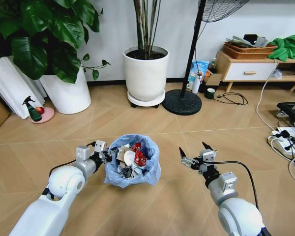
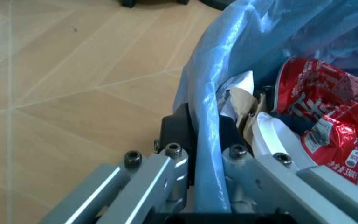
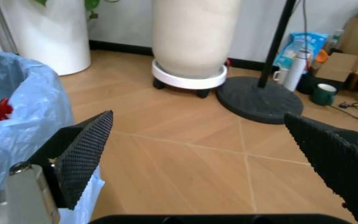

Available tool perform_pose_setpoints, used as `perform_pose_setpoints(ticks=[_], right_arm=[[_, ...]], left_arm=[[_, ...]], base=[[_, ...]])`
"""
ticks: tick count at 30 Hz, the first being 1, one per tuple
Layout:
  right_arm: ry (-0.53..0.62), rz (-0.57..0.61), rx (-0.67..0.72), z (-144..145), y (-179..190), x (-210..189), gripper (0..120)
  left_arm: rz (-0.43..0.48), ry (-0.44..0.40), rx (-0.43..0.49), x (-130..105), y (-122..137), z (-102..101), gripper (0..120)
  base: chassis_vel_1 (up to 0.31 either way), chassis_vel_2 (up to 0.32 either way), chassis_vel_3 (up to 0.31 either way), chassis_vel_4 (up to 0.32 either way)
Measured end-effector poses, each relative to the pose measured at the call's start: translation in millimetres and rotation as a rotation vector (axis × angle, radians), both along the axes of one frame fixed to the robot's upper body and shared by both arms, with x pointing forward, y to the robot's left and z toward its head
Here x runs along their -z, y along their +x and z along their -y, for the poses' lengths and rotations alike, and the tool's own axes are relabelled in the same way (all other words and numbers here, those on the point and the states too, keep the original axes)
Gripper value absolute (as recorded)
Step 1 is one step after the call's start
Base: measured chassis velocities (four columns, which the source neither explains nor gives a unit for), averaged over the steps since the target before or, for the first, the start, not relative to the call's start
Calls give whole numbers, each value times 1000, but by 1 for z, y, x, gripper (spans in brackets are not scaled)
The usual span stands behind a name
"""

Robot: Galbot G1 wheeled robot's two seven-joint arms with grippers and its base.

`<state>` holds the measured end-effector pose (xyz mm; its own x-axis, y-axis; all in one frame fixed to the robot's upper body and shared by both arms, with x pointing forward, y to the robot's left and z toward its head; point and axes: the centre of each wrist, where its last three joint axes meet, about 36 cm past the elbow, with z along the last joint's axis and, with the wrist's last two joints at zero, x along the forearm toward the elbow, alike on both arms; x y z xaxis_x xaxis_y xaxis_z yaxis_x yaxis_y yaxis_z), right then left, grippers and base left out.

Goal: Pick up the trash bin and place the garbage on the floor into it.

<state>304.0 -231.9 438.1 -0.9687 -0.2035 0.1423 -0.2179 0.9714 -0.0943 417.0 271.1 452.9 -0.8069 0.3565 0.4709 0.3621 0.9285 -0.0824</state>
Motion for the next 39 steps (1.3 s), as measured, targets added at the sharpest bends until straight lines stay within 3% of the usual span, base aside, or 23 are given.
perform_pose_setpoints(ticks=[22, 39], right_arm=[[12, -43, 5, -1, -2, 5, 100], [1, -64, 65, 14, -5, 3, 100]], left_arm=[[2, -1, -8, 0, 2, -2, 1], [7, -5, -20, -5, 5, -12, 1]], base=[[163, 167, -166, -168], [-3, -4, 2, -1]])
